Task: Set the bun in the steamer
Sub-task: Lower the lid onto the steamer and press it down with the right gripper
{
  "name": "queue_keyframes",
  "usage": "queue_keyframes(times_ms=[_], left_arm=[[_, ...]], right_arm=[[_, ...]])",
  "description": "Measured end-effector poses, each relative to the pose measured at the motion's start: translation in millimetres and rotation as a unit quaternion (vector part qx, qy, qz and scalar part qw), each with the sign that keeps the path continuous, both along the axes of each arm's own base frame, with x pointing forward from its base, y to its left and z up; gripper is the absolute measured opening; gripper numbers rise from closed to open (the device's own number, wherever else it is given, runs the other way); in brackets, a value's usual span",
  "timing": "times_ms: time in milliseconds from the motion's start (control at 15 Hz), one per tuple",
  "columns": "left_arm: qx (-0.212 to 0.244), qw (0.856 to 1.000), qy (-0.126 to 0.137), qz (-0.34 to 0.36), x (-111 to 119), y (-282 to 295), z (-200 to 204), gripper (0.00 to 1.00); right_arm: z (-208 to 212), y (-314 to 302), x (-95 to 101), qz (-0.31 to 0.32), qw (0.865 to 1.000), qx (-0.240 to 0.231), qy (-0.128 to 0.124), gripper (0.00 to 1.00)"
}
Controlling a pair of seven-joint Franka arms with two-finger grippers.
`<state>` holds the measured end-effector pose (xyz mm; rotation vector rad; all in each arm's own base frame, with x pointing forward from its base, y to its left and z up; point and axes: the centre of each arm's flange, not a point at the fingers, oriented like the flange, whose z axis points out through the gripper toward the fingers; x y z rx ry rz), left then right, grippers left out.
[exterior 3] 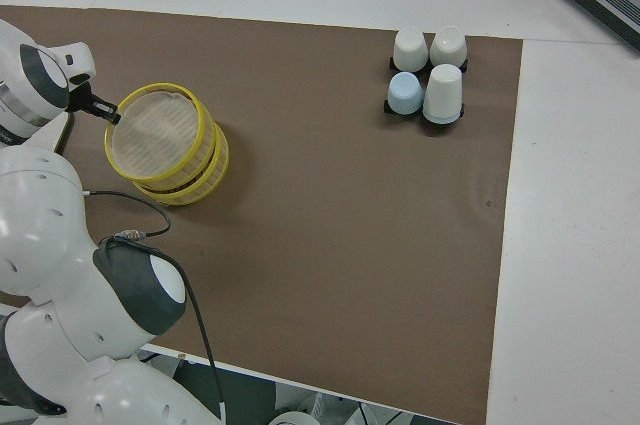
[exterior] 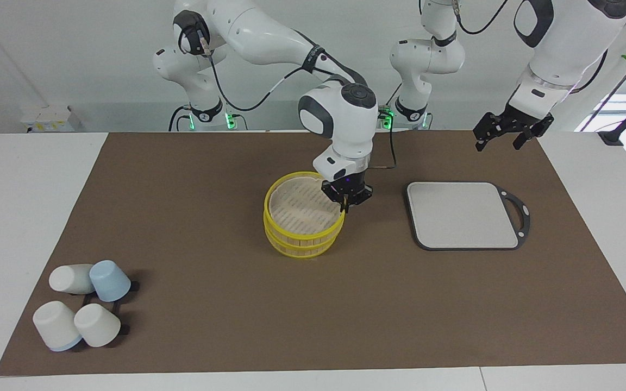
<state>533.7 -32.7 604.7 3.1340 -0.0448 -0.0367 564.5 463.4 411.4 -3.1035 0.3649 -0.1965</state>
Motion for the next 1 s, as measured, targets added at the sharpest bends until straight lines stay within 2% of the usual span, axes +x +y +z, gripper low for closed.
queue_keyframes(times_ms=[267, 1000], left_arm=[[0.0, 1.0, -0.002, -0.003, 0.3, -3.6, 0.4, 1.0], [0.0, 1.0, -0.003, -0.004, 0.5, -3.9, 0.5, 1.0]], right_arm=[[-1.5, -7.5, 6.7, -0.007, 1.0, 0.0, 0.0, 0.09], [-1.7, -2.2, 2.4, -0.002, 1.0, 0.001, 0.001, 0.09]])
